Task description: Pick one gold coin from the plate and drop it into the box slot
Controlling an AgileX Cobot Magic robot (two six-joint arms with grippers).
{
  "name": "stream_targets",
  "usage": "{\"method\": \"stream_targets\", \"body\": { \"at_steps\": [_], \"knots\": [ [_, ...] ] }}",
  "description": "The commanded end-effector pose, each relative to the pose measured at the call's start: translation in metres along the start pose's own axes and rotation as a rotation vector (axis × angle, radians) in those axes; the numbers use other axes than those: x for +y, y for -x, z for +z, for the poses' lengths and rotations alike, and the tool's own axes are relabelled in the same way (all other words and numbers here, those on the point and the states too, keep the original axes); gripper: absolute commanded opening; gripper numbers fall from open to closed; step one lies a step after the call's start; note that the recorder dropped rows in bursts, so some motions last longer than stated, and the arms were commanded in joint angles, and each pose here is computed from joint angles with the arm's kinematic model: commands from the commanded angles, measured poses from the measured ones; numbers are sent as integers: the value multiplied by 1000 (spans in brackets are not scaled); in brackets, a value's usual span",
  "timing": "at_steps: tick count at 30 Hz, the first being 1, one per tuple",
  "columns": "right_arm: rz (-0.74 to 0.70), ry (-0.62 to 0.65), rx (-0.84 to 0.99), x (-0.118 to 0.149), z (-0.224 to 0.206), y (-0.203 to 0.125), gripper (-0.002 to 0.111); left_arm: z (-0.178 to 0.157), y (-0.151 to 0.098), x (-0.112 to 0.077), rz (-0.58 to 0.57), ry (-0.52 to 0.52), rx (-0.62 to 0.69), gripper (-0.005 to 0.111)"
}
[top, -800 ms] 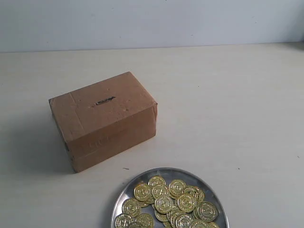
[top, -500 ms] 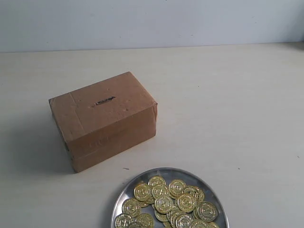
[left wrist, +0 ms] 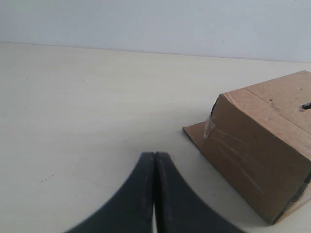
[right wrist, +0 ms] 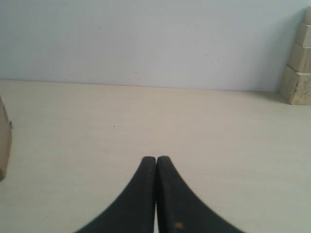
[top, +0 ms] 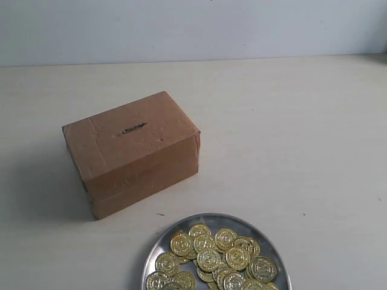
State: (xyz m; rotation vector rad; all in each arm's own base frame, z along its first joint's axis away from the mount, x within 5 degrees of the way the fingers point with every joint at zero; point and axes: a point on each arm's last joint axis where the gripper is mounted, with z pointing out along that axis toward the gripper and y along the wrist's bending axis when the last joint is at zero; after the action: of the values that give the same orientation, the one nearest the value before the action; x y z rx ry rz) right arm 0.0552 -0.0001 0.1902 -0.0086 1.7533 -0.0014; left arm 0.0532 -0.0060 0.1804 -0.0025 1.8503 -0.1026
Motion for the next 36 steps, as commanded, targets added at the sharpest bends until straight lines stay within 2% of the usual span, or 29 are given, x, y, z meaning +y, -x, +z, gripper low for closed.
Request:
{"method": "stream_targets", "body": {
  "at_steps": [1, 21, 25, 36],
  "knots": [
    [-2, 21, -5, 1, 0, -1, 0, 0, 1, 0, -3, 0, -16, 0],
    [-7, 21, -11, 1, 0, -1, 0, 0, 1, 0, -3, 0, -16, 0],
    [103, 41, -90, 3, 0, 7, 0, 0, 1, 0, -3, 0, -16, 0],
    [101, 43, -247, 2, -3, 21, 0, 0, 1, 0, -3, 0, -16, 0]
  ]
}}
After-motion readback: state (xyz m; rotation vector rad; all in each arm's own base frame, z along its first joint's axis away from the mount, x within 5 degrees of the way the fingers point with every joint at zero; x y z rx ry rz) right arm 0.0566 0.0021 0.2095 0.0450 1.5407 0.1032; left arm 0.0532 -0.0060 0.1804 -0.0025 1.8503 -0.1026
